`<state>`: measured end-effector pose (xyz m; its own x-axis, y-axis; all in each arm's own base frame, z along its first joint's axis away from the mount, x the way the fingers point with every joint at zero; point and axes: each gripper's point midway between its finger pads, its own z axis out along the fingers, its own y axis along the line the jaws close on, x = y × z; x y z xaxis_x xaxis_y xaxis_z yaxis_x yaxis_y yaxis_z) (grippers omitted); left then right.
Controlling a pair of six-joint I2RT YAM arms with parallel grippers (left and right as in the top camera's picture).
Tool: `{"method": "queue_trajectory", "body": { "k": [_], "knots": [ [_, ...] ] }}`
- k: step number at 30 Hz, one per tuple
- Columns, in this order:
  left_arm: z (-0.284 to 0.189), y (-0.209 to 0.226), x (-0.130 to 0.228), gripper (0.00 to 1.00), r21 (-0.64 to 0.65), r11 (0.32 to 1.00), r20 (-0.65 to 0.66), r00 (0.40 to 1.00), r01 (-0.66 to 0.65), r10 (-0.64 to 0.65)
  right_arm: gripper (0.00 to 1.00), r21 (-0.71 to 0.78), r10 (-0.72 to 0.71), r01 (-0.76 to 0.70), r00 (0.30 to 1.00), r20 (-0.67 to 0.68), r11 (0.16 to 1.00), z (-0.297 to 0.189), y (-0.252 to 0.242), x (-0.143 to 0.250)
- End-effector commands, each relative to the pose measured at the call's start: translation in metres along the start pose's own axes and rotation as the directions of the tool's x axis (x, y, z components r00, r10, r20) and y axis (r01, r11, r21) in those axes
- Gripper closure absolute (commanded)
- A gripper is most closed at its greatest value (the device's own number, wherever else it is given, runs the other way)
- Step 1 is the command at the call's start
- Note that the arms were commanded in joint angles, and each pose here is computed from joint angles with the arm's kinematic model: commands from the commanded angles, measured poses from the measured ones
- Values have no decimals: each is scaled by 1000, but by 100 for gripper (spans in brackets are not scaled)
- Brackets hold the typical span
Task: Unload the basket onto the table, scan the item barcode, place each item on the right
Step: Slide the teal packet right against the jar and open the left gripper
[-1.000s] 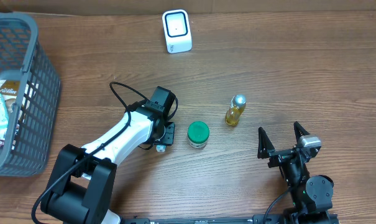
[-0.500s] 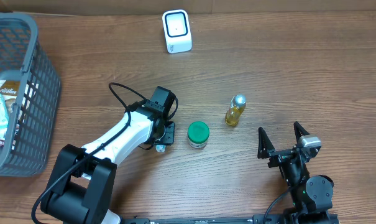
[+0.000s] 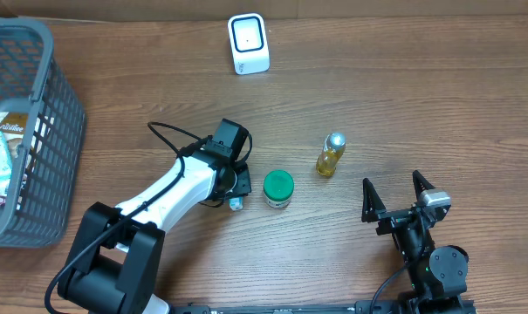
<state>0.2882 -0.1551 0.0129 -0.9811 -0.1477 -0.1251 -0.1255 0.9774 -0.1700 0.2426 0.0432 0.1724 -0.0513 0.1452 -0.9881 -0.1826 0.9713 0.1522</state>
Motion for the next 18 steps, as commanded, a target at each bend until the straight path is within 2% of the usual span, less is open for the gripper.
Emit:
{"method": "queue_trajectory", "body": {
  "k": [1, 7, 14, 16, 18],
  "knots": [
    [0, -13, 2, 68, 25, 1000, -1, 1000, 6, -6, 0, -6, 0, 0, 1000, 1, 1000, 0, 1, 2],
    [1, -27, 7, 69, 34, 999, 14, 999, -42, 42, 0, -6, 0, 0, 1000, 1, 1000, 0, 1, 2],
    [1, -21, 4, 66, -7, 999, 39, 998, -46, 46, 0, -6, 0, 0, 1000, 1, 1000, 0, 1, 2],
    [1, -21, 4, 62, -6, 999, 40, 998, -46, 47, 0, -6, 0, 0, 1000, 1, 1000, 0, 1, 2],
    [1, -21, 4, 53, -7, 999, 39, 998, -47, 47, 0, -6, 0, 0, 1000, 1, 1000, 0, 1, 2]
  ]
}}
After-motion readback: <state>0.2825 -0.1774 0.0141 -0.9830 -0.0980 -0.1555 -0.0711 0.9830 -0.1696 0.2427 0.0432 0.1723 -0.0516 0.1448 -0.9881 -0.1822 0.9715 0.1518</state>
